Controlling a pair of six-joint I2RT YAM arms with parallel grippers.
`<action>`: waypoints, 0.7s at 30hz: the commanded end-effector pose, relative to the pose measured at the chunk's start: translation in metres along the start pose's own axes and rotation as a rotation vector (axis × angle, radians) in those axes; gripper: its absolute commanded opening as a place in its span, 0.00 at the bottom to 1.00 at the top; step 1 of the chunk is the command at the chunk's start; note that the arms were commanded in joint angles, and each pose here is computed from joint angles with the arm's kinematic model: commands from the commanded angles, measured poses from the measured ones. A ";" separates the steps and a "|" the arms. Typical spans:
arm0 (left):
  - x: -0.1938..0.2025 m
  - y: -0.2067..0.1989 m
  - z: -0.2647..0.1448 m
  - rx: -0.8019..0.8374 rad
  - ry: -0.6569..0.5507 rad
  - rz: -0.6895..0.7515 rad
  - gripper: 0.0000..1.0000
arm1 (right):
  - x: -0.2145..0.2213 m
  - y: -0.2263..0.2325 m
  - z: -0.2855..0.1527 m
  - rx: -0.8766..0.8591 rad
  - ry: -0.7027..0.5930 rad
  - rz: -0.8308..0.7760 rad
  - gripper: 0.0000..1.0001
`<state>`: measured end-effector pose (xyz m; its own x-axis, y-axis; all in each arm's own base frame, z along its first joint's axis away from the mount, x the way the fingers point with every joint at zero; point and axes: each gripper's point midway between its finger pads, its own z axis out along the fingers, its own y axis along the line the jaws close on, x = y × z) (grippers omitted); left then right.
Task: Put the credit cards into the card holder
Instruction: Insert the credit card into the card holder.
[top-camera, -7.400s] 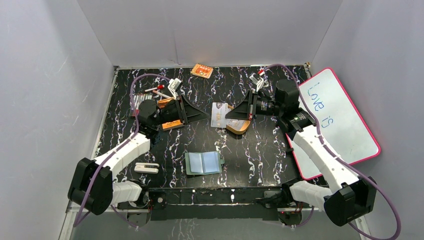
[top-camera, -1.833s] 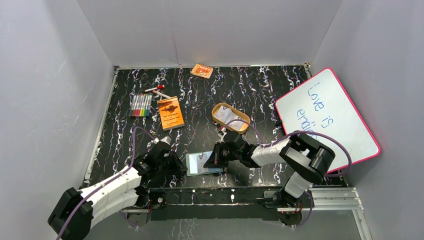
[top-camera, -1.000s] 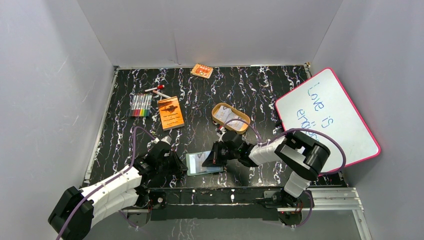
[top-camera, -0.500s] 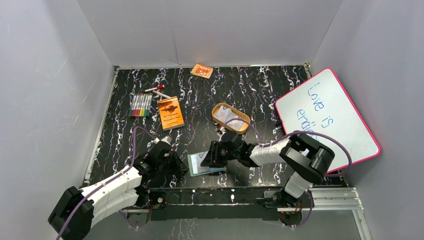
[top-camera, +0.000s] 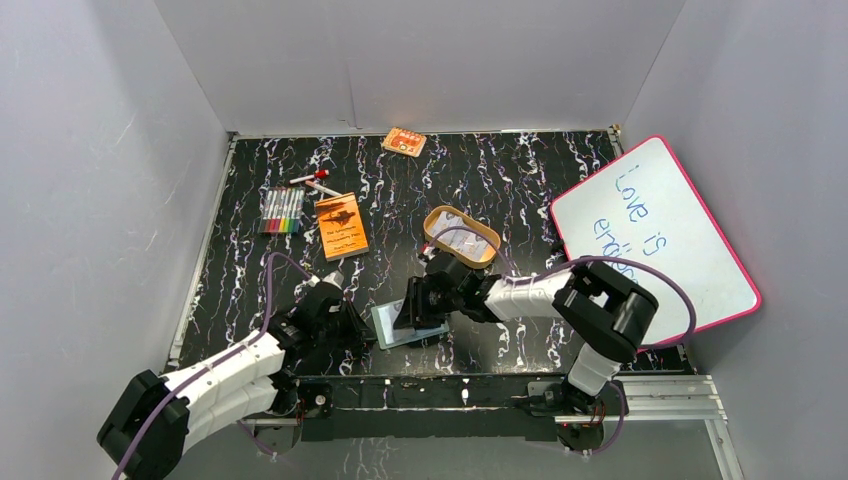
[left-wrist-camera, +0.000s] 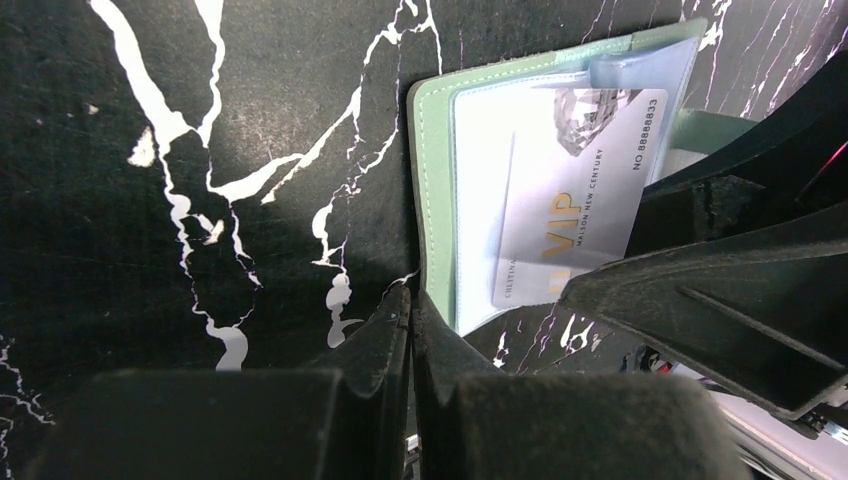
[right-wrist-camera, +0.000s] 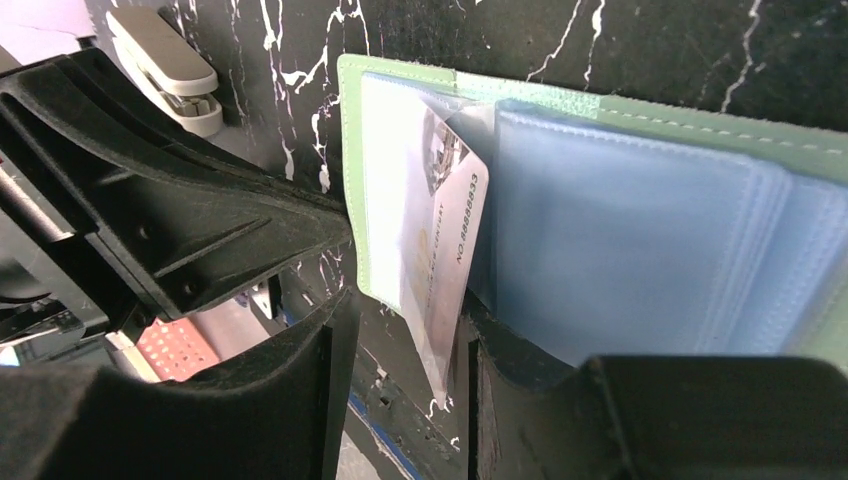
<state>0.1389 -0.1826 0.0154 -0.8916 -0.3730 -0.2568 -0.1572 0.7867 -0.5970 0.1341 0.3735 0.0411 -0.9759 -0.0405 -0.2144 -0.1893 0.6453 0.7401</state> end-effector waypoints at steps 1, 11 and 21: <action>0.003 0.005 0.002 -0.024 0.013 0.011 0.00 | -0.001 0.007 0.007 0.024 0.024 -0.087 0.47; 0.000 0.004 0.003 -0.032 0.003 0.014 0.00 | -0.010 0.002 -0.001 0.154 -0.014 -0.162 0.48; -0.002 0.006 0.002 -0.042 -0.009 0.009 0.00 | -0.034 -0.007 -0.027 0.320 -0.096 -0.233 0.54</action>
<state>0.1426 -0.1858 0.0158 -0.8905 -0.3739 -0.2591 -0.1536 0.7833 -0.6024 0.1516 0.3568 0.0404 -0.9265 -0.1534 -0.3435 -0.3159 0.8130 0.4891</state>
